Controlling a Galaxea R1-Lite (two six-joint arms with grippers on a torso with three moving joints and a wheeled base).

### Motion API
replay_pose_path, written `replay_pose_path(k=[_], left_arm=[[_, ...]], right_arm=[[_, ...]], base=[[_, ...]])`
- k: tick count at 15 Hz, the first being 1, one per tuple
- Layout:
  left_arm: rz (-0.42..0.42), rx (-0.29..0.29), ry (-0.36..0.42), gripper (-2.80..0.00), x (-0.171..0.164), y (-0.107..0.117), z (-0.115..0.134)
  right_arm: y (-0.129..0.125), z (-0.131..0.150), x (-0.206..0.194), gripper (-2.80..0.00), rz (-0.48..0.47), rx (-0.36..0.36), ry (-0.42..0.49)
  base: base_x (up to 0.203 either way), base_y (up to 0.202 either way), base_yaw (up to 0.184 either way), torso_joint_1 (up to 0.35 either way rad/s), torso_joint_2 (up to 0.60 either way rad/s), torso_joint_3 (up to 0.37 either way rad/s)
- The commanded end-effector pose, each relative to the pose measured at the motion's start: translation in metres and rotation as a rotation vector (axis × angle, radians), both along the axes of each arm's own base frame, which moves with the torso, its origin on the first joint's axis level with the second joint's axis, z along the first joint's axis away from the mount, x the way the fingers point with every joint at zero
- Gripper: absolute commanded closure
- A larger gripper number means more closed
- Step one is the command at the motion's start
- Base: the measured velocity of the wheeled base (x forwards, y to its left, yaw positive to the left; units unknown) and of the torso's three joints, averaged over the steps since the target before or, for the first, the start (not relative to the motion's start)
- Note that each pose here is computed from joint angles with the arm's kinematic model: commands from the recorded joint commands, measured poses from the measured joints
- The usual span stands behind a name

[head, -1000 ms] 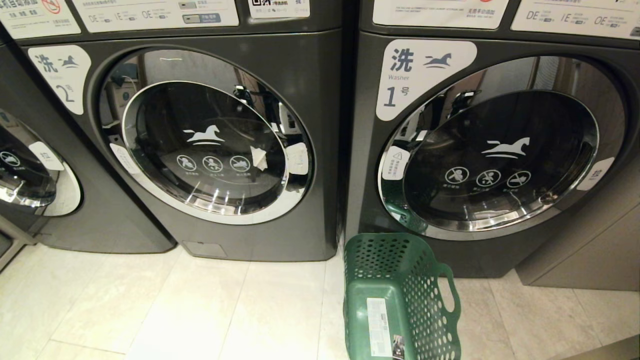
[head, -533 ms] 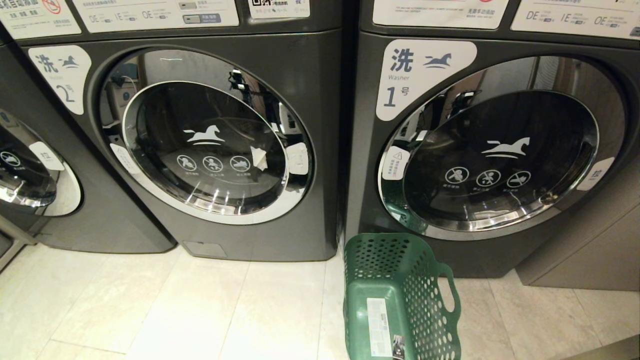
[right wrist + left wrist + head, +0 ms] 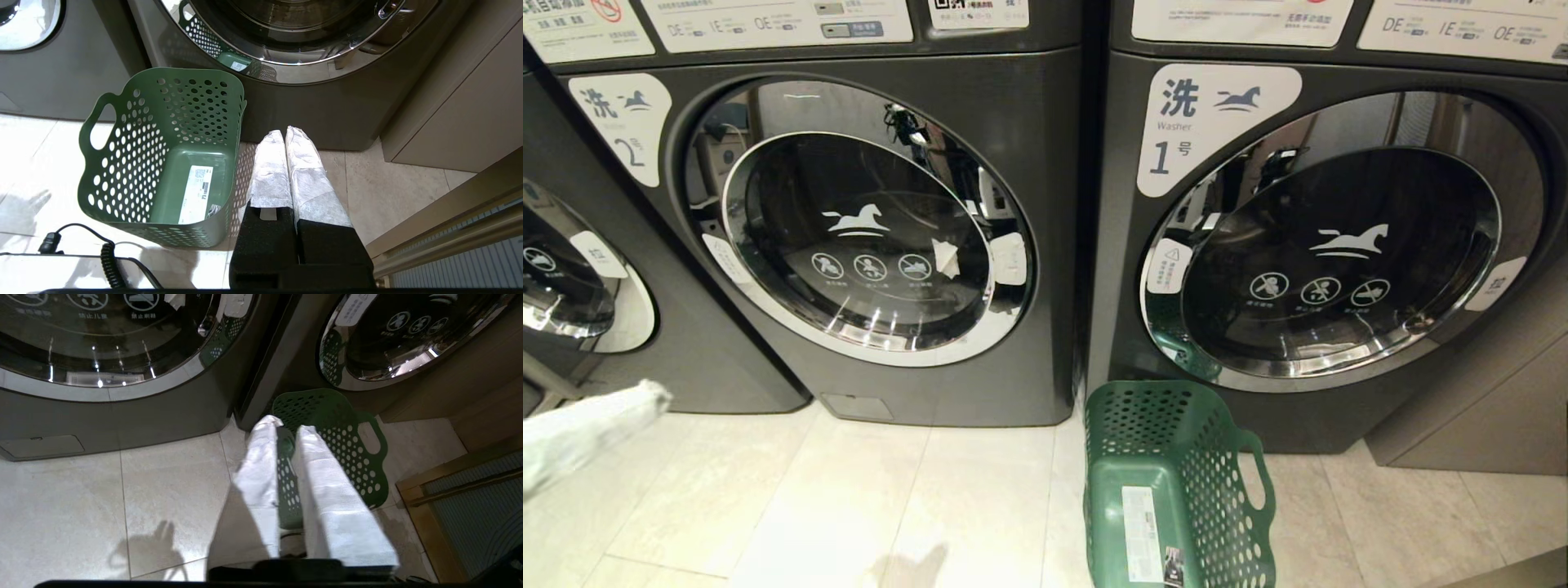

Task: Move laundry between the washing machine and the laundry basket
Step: Open the lid of the washing machine

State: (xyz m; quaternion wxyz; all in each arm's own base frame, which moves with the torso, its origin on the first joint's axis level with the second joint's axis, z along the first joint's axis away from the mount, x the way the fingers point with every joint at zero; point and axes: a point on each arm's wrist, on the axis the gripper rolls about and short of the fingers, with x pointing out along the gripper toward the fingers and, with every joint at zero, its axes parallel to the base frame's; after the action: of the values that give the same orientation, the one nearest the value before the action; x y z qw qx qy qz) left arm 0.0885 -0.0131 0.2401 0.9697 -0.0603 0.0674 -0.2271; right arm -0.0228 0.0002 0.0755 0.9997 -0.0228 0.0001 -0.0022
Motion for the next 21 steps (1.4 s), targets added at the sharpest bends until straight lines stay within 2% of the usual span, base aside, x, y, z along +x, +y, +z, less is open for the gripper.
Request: replay_pose_path(k=[1, 3, 6, 8, 10, 11, 15, 19, 21], left_arm=[[-0.012, -0.002, 0.161, -2.80, 0.073, -0.004, -0.026], [-0.045, -0.010, 0.187, -2.80, 0.112, -0.009, -0.044], [-0.090, 0.017, 0.181, -2.80, 0.158, -0.017, -0.071], [-0.122, 0.085, 0.107, -2.80, 0.189, -0.023, -0.083], [-0.146, 0.120, -0.043, -2.80, 0.212, -0.030, -0.070], [-0.156, 0.136, -0.074, -2.80, 0.213, -0.034, -0.068], [-0.190, 0.160, -0.056, -2.80, 0.219, -0.045, -0.089], [-0.173, 0.174, -0.172, -2.80, 0.256, -0.063, -0.117], [-0.161, 0.166, -0.249, -2.80, 0.280, -0.072, -0.115]], right_arm=[[0.000, 0.000, 0.000, 0.00, -0.002, 0.011, 0.000], [0.000, 0.001, 0.000, 0.00, -0.004, 0.069, -0.003], [0.000, 0.001, 0.000, 0.00, -0.009, 0.081, -0.005], [0.000, 0.001, 0.000, 0.00, -0.009, 0.081, -0.005], [0.000, 0.001, 0.000, 0.00, -0.009, 0.081, -0.005], [0.000, 0.001, 0.000, 0.00, -0.009, 0.081, -0.005], [0.000, 0.001, 0.000, 0.00, -0.008, 0.081, -0.005], [0.000, 0.001, 0.000, 0.00, -0.009, 0.081, -0.004], [0.000, 0.001, 0.000, 0.00, -0.009, 0.081, -0.005]], base=[[0.000, 0.000, 0.000, 0.000, 0.00, 0.000], [0.000, 0.000, 0.000, 0.000, 0.00, 0.000], [0.000, 0.000, 0.000, 0.000, 0.00, 0.000], [0.000, 0.000, 0.000, 0.000, 0.00, 0.000], [0.000, 0.000, 0.000, 0.000, 0.00, 0.000], [0.000, 0.000, 0.000, 0.000, 0.00, 0.000], [0.000, 0.000, 0.000, 0.000, 0.00, 0.000], [0.000, 0.000, 0.000, 0.000, 0.00, 0.000], [0.000, 0.000, 0.000, 0.000, 0.00, 0.000]])
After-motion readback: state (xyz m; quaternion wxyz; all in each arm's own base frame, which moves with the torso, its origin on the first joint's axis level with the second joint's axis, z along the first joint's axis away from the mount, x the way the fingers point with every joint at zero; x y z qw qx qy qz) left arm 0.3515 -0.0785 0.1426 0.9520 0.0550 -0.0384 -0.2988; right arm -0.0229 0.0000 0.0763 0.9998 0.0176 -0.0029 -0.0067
